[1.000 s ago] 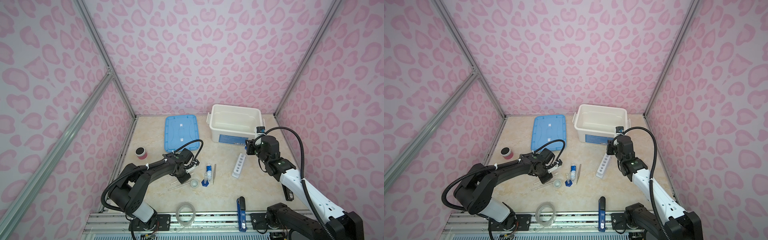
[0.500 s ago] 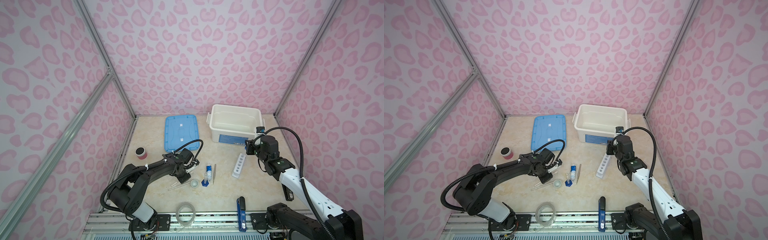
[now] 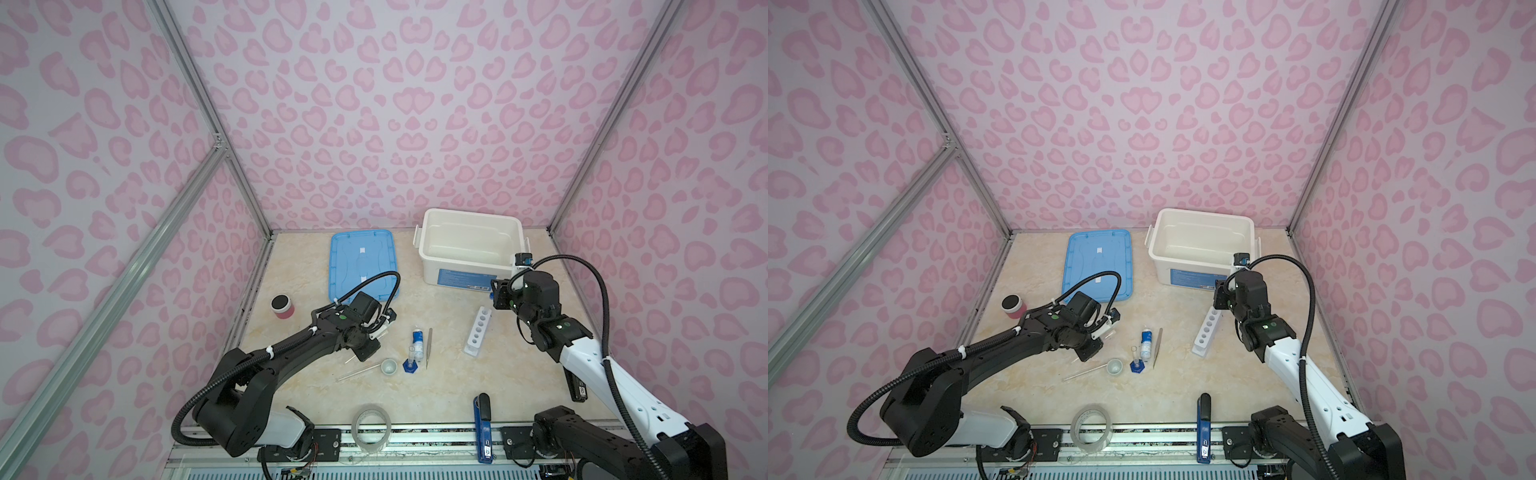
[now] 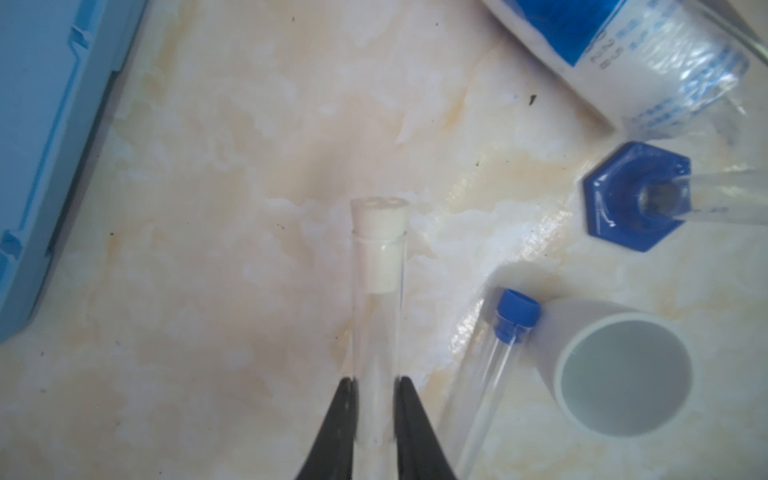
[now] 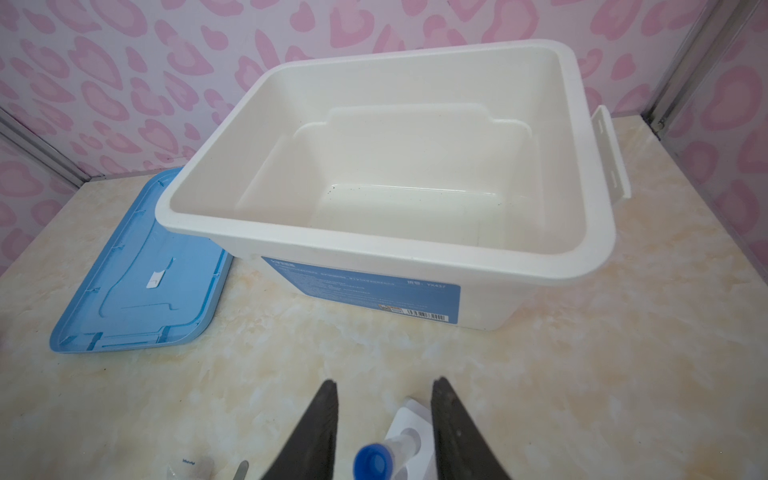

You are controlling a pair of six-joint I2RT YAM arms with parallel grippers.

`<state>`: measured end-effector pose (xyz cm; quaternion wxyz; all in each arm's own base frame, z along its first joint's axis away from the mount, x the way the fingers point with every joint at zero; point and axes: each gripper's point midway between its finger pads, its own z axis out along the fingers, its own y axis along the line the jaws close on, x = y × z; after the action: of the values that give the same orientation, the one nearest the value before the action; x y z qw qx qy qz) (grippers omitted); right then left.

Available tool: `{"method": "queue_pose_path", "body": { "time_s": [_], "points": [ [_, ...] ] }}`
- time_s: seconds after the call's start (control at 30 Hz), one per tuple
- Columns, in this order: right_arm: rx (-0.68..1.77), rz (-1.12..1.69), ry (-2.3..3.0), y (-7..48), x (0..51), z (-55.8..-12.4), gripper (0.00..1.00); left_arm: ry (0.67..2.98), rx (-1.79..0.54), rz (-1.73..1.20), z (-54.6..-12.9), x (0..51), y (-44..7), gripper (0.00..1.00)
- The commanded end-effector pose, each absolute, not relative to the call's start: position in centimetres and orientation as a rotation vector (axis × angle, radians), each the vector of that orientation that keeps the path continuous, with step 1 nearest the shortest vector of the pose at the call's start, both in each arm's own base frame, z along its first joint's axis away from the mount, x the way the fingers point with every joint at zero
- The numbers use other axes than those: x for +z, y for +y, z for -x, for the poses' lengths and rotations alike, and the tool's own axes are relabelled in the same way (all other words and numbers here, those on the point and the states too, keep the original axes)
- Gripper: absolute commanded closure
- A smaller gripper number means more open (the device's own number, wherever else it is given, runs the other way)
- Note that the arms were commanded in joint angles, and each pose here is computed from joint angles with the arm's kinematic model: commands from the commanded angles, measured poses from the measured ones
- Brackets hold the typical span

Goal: Organize the chemistry lab equipment
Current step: 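Close left gripper around the white-capped glass tube, then lift the tube upright with left gripper while right gripper reaches toward it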

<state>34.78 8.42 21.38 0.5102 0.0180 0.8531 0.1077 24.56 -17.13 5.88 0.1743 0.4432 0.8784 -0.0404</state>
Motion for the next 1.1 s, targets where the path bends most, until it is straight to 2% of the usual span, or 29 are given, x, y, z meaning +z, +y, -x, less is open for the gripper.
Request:
{"method": "queue_pose_path", "body": {
  "time_s": [0.0, 0.43, 0.67, 0.83, 1.07],
  "points": [
    [0.308, -0.018, 2.032, 9.1, 22.5, -34.7, 0.61, 2.422, -0.161, -1.209, -25.5, 7.7, -17.9, 0.85],
    [0.625, 0.289, 1.964, 15.7, 26.9, -32.7, 0.59, 2.044, -0.388, -1.078, -27.5, 19.2, -21.6, 0.84],
    [0.794, 0.569, 1.941, 21.5, 28.2, -29.7, 0.59, 1.933, -0.487, -1.073, -27.3, 21.8, -23.0, 0.84],
    [0.833, 0.779, 1.972, 25.5, 27.2, -27.7, 0.59, 1.885, -0.523, -1.082, -27.1, 23.0, -23.5, 0.84],
    [0.984, 0.834, 1.894, 29.7, 28.1, -27.3, 0.61, 1.838, -0.576, -1.083, -26.4, 24.2, -23.9, 0.84]
  ]
}}
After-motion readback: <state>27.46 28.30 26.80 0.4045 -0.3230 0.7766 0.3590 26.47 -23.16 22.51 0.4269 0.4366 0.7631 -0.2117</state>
